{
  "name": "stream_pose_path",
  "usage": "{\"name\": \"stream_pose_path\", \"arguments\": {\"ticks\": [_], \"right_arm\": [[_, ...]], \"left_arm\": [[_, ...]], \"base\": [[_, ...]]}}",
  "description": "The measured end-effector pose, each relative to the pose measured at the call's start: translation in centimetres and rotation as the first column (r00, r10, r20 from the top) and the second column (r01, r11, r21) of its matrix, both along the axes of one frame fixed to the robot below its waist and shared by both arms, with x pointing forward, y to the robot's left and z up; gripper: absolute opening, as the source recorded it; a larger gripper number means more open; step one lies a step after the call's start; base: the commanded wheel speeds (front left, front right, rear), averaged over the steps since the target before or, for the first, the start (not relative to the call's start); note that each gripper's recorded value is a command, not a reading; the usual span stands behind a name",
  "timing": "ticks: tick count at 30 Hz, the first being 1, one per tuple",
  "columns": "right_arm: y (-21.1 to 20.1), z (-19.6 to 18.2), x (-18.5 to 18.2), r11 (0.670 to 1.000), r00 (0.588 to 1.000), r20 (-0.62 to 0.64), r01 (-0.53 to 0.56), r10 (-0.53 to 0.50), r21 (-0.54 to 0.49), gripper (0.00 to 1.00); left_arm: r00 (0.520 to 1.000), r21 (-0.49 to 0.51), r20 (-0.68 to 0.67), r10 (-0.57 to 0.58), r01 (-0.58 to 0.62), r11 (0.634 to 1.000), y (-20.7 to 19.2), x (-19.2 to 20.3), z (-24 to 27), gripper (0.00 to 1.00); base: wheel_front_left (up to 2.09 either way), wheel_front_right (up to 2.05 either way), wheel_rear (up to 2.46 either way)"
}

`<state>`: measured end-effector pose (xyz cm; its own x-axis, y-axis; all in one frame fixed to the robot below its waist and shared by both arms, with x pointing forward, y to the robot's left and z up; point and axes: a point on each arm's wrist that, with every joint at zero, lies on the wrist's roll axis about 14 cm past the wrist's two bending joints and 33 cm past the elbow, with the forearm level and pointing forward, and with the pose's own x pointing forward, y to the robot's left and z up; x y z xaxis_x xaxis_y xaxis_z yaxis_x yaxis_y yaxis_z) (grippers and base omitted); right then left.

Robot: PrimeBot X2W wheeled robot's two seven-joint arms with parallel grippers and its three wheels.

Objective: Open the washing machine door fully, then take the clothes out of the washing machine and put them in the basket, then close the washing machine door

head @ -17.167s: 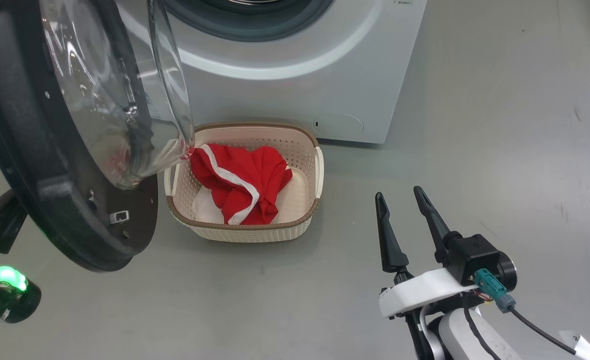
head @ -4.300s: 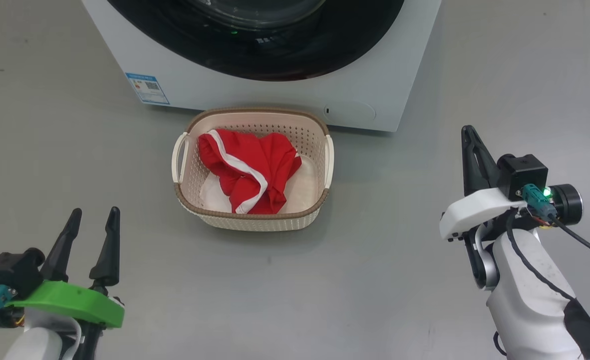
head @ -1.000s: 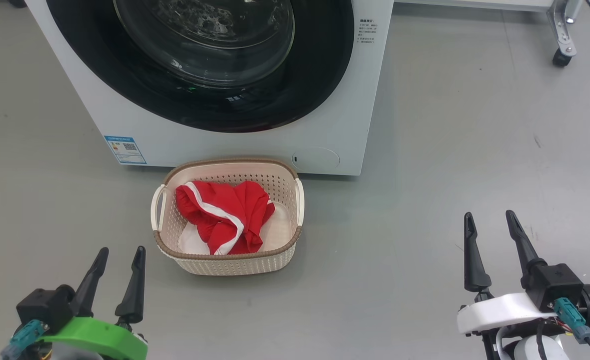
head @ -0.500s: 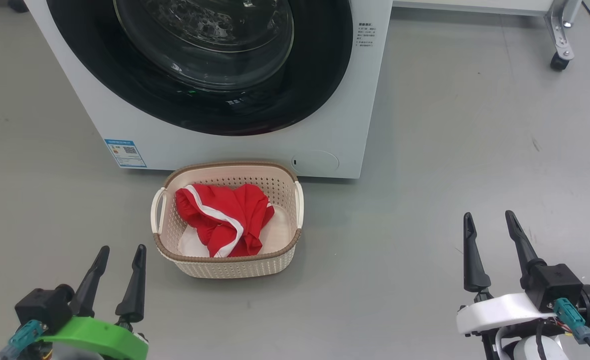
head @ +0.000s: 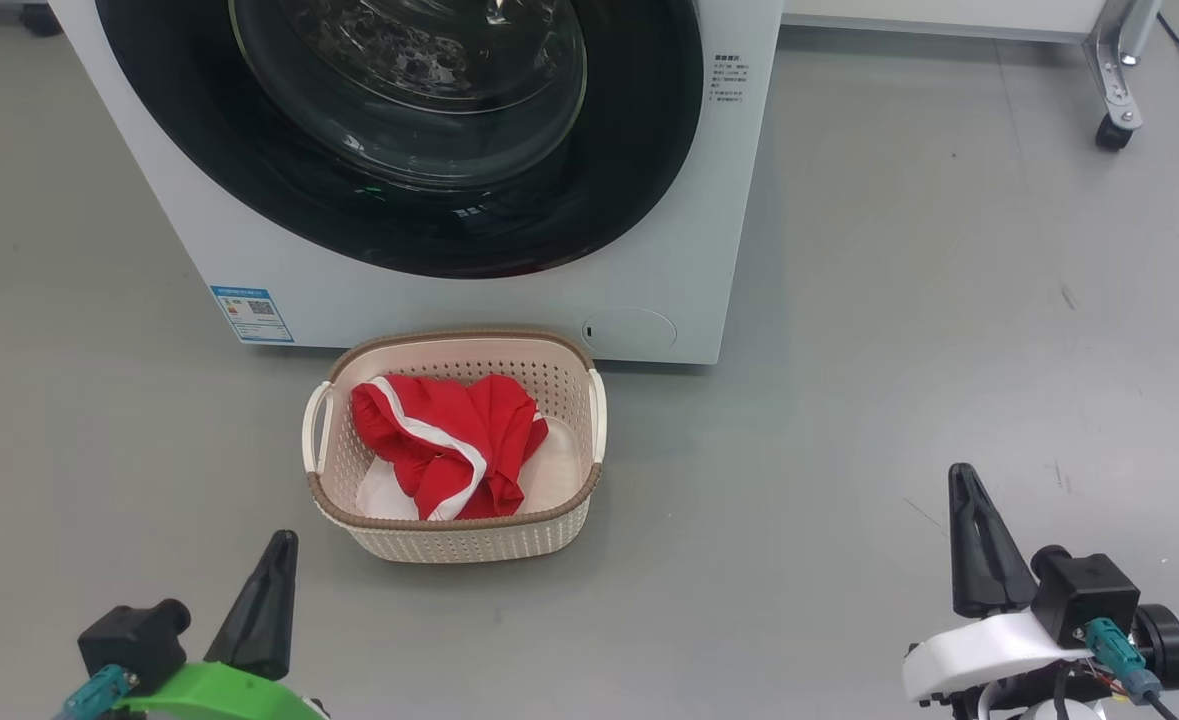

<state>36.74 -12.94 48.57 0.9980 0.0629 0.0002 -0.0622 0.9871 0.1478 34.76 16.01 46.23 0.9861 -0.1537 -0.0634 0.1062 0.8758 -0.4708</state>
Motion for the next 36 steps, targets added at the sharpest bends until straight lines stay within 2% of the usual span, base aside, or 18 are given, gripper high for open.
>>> {"name": "stream_pose_path", "arguments": {"ticks": [5,15,25,36], "right_arm": [[0.2,-0.8,-0.7,1.0,1.0,-0.029,-0.004,0.005,0.024,0.0],[-0.1,-0.6,-1.1,0.986,0.999,-0.041,0.017,-0.01,0.167,0.0],[-1.5,-1.1,-1.1,0.945,0.994,-0.094,0.082,-0.055,0.318,0.0],[-2.7,-1.4,-0.9,0.884,0.988,-0.136,0.127,-0.073,0.451,0.0]], "left_arm": [[1.0,-0.037,-0.023,0.01,-0.011,0.999,-0.1,-0.3,-0.5,0.0],[0.998,-0.13,-0.051,0.04,-0.046,0.99,0.2,0.1,-0.5,0.0],[0.994,-0.232,-0.081,0.069,-0.086,0.969,0.6,0.3,-0.4,0.0],[0.99,-0.325,-0.112,0.09,-0.122,0.938,1.1,0.6,-0.4,0.0]], "base": [[0.0,0.0,0.0],[0.0,0.0,0.0],[0.0,0.0,0.0],[0.0,0.0,0.0]]}}
